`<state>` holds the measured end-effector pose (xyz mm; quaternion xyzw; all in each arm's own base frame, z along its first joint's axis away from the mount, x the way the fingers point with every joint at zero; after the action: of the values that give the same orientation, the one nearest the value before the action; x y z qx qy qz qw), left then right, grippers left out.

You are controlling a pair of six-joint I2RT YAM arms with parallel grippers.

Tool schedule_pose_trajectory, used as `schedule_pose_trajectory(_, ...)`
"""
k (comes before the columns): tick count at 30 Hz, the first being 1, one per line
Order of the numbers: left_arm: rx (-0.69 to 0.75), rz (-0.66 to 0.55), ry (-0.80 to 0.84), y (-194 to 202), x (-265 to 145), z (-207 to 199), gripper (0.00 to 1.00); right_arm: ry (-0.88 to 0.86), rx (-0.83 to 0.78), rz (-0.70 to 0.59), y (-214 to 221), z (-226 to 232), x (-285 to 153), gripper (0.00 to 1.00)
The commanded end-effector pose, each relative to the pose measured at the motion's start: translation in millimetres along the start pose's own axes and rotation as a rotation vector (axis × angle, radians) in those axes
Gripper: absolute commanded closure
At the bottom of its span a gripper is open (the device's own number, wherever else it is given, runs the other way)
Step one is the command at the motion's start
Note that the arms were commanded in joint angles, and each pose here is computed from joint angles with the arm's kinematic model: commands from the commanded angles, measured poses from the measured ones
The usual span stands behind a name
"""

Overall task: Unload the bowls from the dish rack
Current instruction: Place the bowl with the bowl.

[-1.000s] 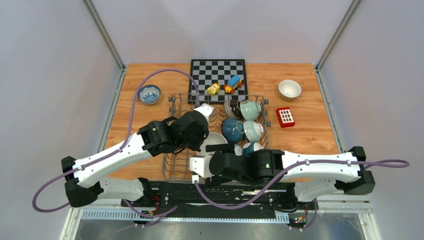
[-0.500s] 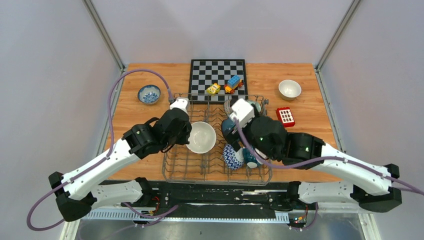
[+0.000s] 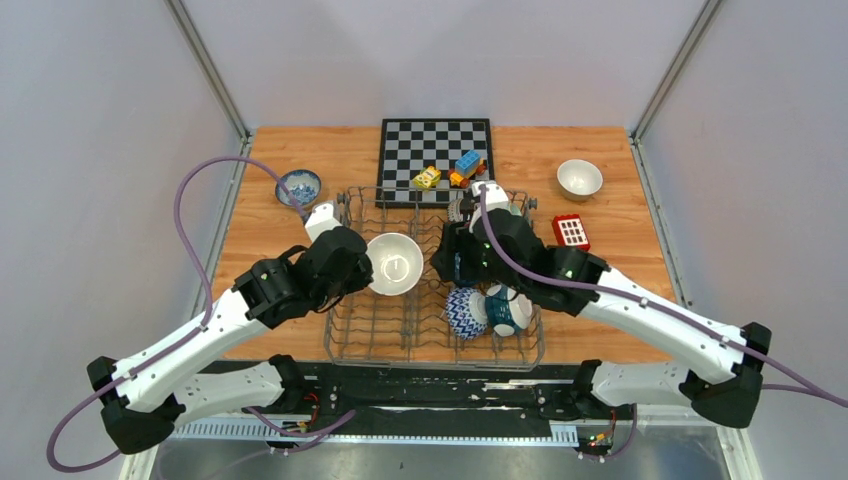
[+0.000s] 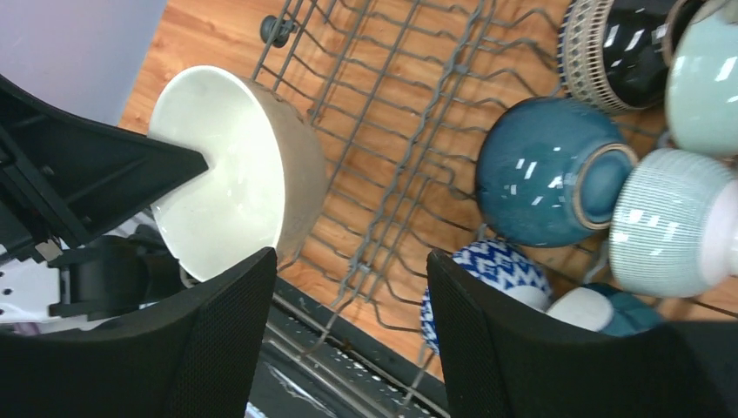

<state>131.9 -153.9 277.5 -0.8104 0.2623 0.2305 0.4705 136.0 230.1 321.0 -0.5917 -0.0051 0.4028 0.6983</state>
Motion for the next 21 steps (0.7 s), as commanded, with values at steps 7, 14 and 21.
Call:
schedule_pose_trajectory(7, -0.243, -0.038, -0.082, -2, 0, 3, 1.0, -0.062, 0.119, 0.064, -2, 25, 39, 0.42)
schedule_pose_trajectory(14, -0.197, -0.037, -0.145, -2, 2, 7, 1.0, -0.022, 0.016, 0.14, -3, 30, 59, 0.45)
schedule_pose_trajectory(21, -0.185, -0.053, -0.176, -4, 2, 9, 1.0, 0.01, -0.066, 0.222, 2, 33, 74, 0.58)
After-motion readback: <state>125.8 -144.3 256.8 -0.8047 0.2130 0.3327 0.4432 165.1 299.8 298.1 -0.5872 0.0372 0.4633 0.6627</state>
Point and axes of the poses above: each gripper's point midway between its finger pads, its own x axis out along the fingers, its own z axis along the line the jaws close on, y = z × x, the point moved 9 cm from there along -x, back along the fingers, and after that the axes turned 4 degrees about -x, right-handed, at the moved point
